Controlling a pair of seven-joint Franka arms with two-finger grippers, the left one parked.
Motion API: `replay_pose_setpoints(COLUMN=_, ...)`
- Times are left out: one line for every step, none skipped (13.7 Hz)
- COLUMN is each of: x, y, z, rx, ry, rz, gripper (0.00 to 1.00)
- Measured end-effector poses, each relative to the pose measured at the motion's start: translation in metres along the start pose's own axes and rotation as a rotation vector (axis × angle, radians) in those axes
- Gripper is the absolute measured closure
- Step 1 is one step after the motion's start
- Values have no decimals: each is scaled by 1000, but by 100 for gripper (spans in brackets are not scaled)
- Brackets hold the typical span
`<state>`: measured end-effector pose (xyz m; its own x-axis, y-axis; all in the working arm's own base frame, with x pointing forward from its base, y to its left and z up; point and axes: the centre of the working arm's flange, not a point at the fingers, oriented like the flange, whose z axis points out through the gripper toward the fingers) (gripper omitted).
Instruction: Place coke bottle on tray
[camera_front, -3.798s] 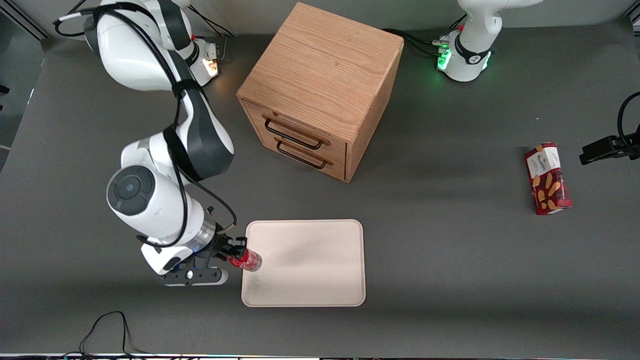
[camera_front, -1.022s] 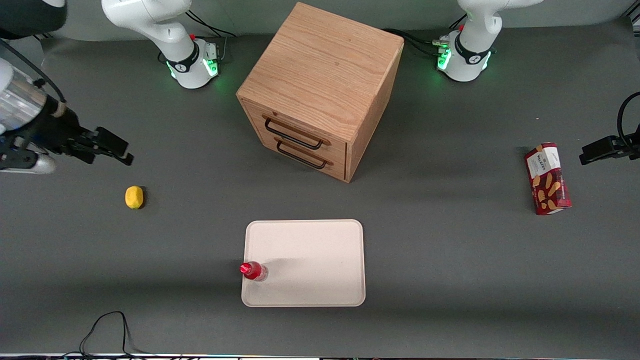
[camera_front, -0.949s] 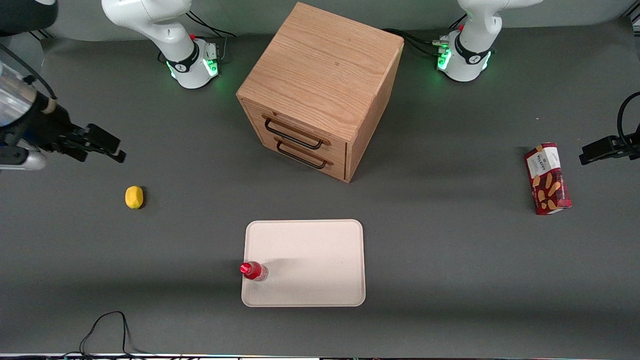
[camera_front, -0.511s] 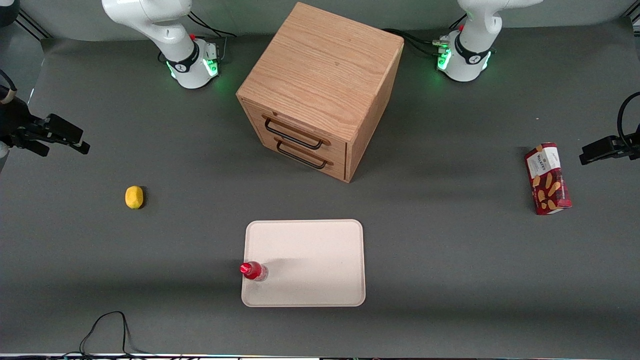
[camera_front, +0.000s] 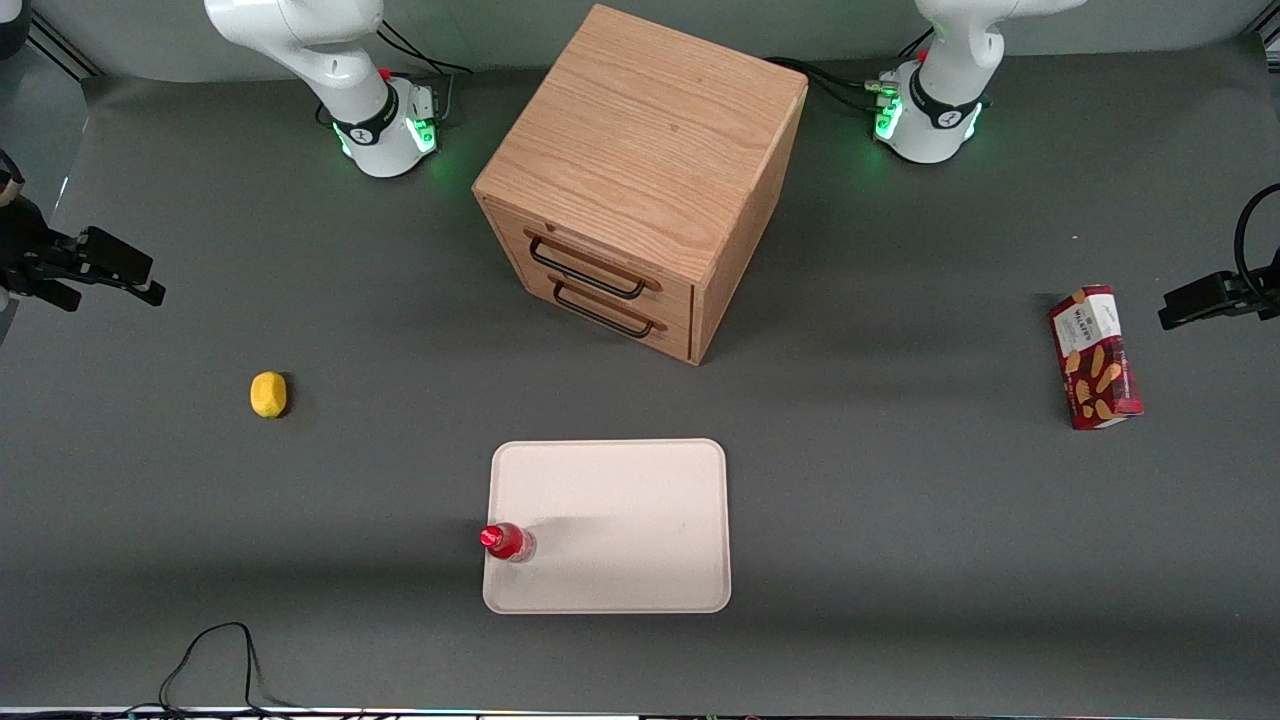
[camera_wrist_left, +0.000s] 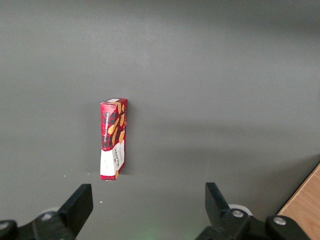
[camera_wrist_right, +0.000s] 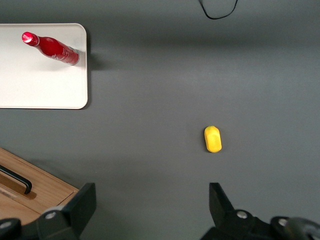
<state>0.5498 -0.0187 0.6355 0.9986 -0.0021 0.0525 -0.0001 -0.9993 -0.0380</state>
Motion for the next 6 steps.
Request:
replay_pose_setpoints(x=0, y=1, z=0, rx=-6, ry=-1, rz=0, gripper=0)
replay_pose_setpoints(x=0, y=2, z=0, rx=-11, ry=-1, rz=0, gripper=0)
replay_pose_setpoints(x=0, y=4, z=0, rx=-13, ry=-1, rz=-2, gripper=0)
replay_pose_setpoints(x=0, y=7, z=0, rx=-14, ry=-1, rz=-8, gripper=0)
replay_pose_setpoints(x=0, y=10, z=0, rx=-14, ry=-1, rz=-10, gripper=0)
replay_pose_setpoints(x=-1, y=12, z=0, rx=-14, ry=-1, rz=-9, gripper=0)
